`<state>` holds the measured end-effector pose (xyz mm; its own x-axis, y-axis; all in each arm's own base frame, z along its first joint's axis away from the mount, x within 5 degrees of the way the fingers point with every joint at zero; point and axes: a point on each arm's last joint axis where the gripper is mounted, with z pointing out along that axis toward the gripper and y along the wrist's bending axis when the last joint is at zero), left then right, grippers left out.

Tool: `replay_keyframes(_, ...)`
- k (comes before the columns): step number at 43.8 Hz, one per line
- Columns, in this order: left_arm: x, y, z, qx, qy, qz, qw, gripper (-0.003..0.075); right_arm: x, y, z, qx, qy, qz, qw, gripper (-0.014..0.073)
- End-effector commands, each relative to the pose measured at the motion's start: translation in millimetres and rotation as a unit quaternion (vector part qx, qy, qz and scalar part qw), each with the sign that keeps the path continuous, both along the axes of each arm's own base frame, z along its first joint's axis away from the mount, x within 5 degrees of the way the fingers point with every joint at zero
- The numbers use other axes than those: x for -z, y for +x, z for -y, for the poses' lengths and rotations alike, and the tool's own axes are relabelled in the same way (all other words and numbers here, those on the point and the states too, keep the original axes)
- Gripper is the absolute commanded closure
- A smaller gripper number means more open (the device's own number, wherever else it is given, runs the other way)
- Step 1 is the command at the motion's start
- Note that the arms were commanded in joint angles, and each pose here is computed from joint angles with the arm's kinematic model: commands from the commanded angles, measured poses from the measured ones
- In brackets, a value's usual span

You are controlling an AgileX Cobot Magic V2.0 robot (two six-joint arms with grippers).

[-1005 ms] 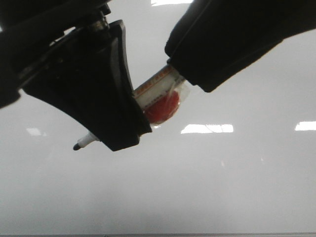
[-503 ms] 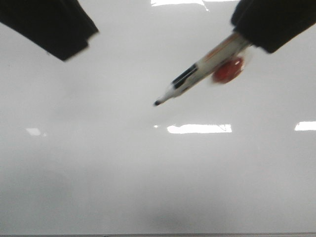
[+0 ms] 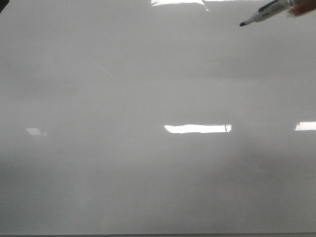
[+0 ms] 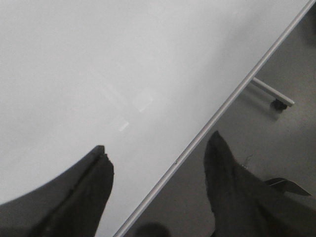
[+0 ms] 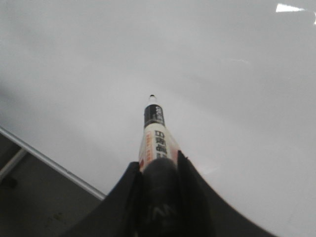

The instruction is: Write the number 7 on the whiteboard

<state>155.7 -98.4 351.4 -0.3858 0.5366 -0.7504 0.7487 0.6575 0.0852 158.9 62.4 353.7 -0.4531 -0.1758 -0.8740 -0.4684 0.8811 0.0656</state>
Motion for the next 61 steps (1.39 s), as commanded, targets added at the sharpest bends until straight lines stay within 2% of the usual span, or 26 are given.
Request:
replay_keyframes(1,-17,1,2,-0.016,-0.05,0.04,0.998,0.0312,-20,15,-5,0.017,0.039,0.058,0.997,0.0662)
replay_keyframes(17,-18,1,2,-0.016,-0.055,0.04,0.998,0.0312,-19,72,-17,0.042,0.038,0.059,0.997,0.0662)
replay_keyframes(30,-18,1,2,-0.017,-0.055,0.041,0.998,0.0312,0,104,-23,0.055,0.029,0.034,0.997,0.0662)
replay_keyframes(35,-18,1,2,-0.017,-0.055,0.041,0.998,0.0312,2,106,-11,0.067,0.005,0.03,0.997,0.0657)
replay_keyframes(42,-18,1,2,-0.017,-0.055,0.041,0.998,0.0312,1,103,25,0.118,-0.007,0.008,0.993,0.0654)
replay_keyframes(49,-18,1,2,-0.018,-0.056,0.042,0.997,0.0312,3,102,26,0.113,-0.013,-0.004,0.994,0.0654)
replay_keyframes(54,-18,1,2,-0.018,-0.057,0.044,0.997,0.0312,18,100,16,0.08,-0.023,-0.06,0.995,0.0654)
replay_keyframes(58,-19,2,2,-0.019,-0.057,0.045,0.997,0.0312,45,99,6,0.055,-0.035,-0.116,0.991,0.0654)
replay_keyframes(61,-19,2,2,-0.019,-0.057,0.046,0.997,0.0312,60,100,1,0.045,-0.043,-0.135,0.989,0.0654)
